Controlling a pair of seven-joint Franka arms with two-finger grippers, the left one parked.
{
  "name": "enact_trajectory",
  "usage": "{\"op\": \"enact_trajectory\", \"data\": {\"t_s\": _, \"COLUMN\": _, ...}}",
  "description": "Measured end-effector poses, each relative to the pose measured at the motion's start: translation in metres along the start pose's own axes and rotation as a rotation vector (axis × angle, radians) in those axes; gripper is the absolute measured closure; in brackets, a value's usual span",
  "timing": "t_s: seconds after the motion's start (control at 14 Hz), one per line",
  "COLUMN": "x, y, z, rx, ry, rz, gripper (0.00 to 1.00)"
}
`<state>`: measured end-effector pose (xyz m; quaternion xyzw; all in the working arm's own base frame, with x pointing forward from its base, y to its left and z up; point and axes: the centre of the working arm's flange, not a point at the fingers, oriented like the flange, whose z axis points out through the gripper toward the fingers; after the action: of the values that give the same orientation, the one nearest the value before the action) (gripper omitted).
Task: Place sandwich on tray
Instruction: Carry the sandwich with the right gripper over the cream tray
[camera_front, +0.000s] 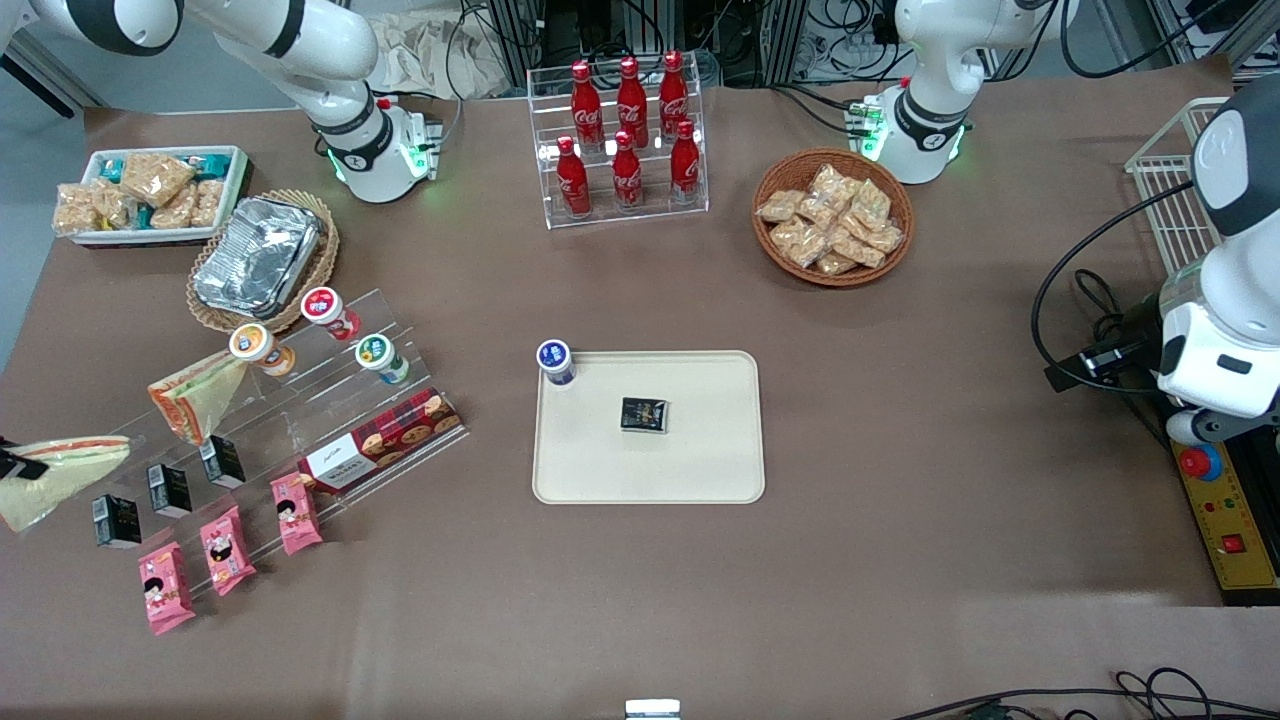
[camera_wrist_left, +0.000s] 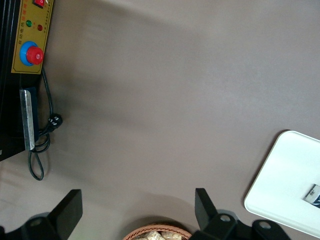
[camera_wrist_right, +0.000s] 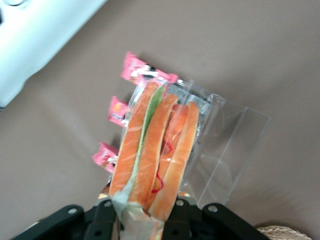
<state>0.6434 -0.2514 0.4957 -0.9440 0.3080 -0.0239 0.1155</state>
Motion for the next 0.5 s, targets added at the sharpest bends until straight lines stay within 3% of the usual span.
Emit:
{"op": "enact_trajectory", "data": {"t_s": 0.29, "x": -0.040, "y": -0.079, "z": -0.020, "rx": 0.009, "ry": -0.048, "rz": -0.182, "gripper": 0.67}}
{"op": "enact_trajectory", "data": {"t_s": 0.5, "x": -0.111, "y": -0.189, "z": -0.015, "rx": 0.006, "ry": -0.112, "rz": -0.381, "gripper": 0.67}}
